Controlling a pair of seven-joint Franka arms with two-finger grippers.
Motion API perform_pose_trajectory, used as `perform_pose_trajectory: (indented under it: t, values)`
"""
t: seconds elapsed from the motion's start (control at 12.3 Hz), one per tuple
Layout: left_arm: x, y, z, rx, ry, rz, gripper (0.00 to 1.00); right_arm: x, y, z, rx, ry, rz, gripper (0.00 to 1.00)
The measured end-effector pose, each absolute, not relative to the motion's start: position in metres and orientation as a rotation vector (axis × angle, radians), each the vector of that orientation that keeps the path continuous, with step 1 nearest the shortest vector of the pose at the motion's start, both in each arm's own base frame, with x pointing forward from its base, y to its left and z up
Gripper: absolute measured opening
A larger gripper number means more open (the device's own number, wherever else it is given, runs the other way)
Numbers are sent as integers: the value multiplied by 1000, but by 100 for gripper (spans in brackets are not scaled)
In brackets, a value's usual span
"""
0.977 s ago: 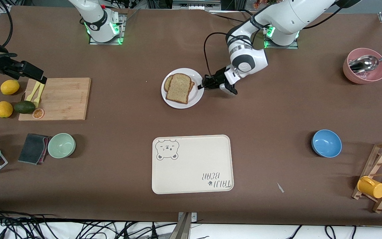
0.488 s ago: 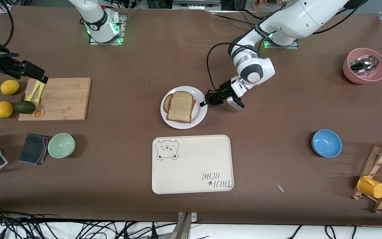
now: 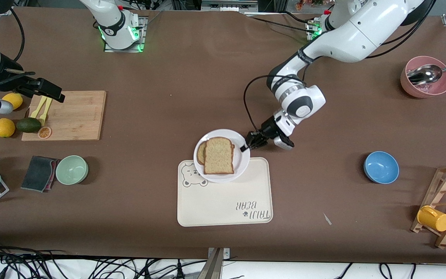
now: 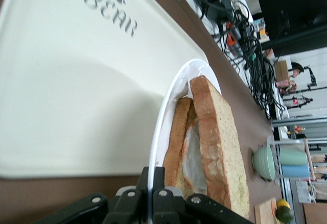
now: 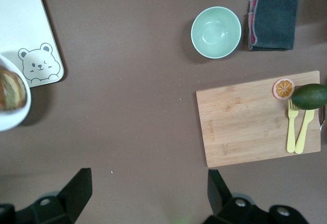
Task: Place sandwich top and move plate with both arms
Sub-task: 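Slide the white plate onto the bear tray with the left gripper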
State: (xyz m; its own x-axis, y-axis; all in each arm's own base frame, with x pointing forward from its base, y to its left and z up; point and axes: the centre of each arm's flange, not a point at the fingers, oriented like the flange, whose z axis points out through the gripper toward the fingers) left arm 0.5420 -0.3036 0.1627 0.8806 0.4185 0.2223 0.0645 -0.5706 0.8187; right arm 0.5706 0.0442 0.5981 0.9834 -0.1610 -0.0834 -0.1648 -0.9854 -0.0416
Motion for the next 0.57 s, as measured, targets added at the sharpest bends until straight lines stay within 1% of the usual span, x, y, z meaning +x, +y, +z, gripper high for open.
perform_pose_trajectory:
  t: [0.33, 0.57]
  values:
    - [593, -296, 160, 2113, 420, 587, 4, 571, 44, 598, -3081, 253, 123, 100]
    - [612, -313, 137, 2082, 509, 561, 4, 571, 44, 597, -3086, 253, 124, 100]
